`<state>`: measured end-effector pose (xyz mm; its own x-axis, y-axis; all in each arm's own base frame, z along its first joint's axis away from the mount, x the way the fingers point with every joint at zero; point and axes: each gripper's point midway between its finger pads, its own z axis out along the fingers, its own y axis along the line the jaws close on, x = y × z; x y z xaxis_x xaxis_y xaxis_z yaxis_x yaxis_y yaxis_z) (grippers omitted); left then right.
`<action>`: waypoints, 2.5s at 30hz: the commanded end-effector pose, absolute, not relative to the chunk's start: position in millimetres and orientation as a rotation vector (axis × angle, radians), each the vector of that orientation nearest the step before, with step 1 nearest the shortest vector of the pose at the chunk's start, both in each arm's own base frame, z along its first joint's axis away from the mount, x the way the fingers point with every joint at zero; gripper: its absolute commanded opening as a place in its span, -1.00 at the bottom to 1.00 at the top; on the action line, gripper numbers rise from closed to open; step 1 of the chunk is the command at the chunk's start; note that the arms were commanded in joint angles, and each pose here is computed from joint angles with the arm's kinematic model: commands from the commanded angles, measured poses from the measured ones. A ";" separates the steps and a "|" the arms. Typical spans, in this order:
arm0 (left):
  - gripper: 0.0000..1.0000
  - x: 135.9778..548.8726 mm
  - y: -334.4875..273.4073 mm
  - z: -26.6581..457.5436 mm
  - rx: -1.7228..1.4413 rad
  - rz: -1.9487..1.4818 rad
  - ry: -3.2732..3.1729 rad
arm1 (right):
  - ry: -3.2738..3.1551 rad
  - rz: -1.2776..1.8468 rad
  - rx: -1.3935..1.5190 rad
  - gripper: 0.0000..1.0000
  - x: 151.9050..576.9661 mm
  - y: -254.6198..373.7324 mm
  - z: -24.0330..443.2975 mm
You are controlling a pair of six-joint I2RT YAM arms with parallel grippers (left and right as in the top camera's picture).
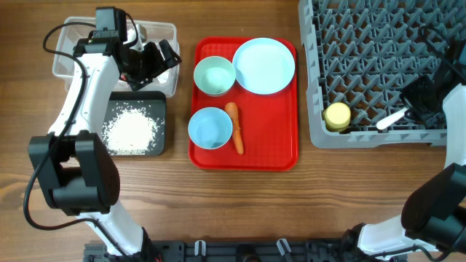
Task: Sort waste into correct bins and load items into the dishwasher rack
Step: 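Carry the white spoon right and drop it into the dish rack, then reach the right gripper to the light-blue plate rim and grasp it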
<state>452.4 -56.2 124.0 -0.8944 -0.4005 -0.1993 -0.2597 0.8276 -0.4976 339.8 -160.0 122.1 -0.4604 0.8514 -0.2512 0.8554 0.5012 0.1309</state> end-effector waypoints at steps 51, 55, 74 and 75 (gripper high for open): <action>1.00 449.8 -92.1 170.0 -0.087 -0.625 2.635 | 2.333 0.532 0.101 0.58 455.7 92.3 253.0; 1.00 449.6 -79.7 218.9 -0.096 -0.532 2.518 | 2.402 0.537 0.127 0.45 477.0 110.0 207.6; 1.00 439.7 -42.0 262.9 -0.331 -0.205 2.385 | 2.807 0.305 0.233 0.28 458.0 141.0 37.5; 1.00 439.6 -42.0 262.6 -0.332 -0.205 2.386 | 2.816 0.300 0.235 0.26 456.5 140.6 34.7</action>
<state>438.6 -45.0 266.3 -0.7171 -0.2826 -0.6371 -0.1572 0.9561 -0.2472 460.7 148.6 53.8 -0.9358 0.1686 -0.3096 0.0820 0.9582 0.2740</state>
